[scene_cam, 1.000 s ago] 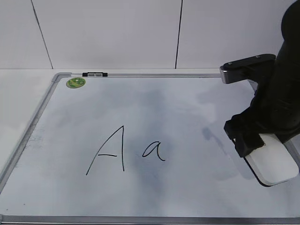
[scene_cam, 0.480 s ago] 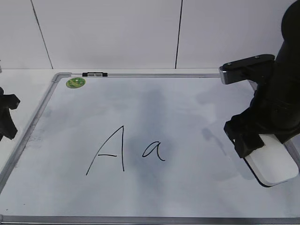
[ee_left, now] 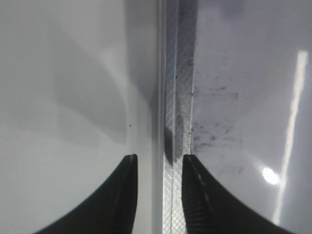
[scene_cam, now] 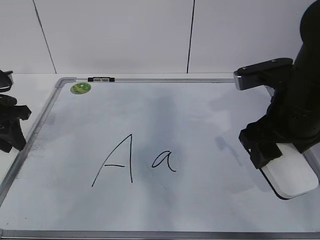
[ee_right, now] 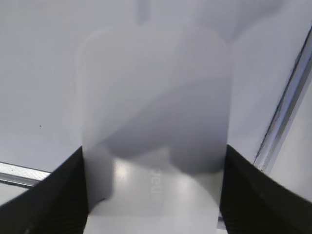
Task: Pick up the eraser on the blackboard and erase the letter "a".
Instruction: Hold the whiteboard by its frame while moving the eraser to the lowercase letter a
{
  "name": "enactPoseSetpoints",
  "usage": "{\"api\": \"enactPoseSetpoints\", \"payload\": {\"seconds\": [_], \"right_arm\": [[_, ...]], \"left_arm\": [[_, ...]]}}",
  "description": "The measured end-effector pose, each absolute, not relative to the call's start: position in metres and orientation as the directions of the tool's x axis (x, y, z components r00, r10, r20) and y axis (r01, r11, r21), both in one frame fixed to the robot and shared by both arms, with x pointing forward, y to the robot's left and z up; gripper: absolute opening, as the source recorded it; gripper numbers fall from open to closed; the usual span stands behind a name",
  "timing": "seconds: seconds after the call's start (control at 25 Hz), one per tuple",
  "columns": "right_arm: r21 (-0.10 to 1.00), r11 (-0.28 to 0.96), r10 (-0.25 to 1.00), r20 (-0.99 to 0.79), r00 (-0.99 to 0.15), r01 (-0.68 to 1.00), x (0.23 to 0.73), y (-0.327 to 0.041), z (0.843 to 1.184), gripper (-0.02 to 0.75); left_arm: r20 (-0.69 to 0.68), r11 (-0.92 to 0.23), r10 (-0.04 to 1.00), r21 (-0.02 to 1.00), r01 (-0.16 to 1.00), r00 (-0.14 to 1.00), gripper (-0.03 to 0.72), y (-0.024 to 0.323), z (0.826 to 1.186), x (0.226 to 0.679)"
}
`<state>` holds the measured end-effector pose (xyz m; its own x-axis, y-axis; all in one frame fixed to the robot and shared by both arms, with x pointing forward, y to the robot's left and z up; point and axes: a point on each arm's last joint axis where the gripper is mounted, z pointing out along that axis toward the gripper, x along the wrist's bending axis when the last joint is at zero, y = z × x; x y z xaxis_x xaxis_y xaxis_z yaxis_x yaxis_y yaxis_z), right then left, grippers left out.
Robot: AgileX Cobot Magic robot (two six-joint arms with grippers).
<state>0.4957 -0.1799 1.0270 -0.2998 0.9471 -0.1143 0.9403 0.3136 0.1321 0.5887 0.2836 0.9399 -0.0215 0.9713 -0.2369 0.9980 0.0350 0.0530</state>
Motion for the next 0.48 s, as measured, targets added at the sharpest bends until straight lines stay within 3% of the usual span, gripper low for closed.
{"api": "enactPoseSetpoints", "payload": {"seconds": [0.48], "right_arm": [[0.134, 0.318, 0.946, -0.114, -0.304, 0.939, 0.496, -0.18, 1.027, 0.529]], "left_arm": [[-0.237, 0.034, 0.971, 0.004, 0.999, -0.032, 0.235, 0.284, 0.923, 0.592]]}}
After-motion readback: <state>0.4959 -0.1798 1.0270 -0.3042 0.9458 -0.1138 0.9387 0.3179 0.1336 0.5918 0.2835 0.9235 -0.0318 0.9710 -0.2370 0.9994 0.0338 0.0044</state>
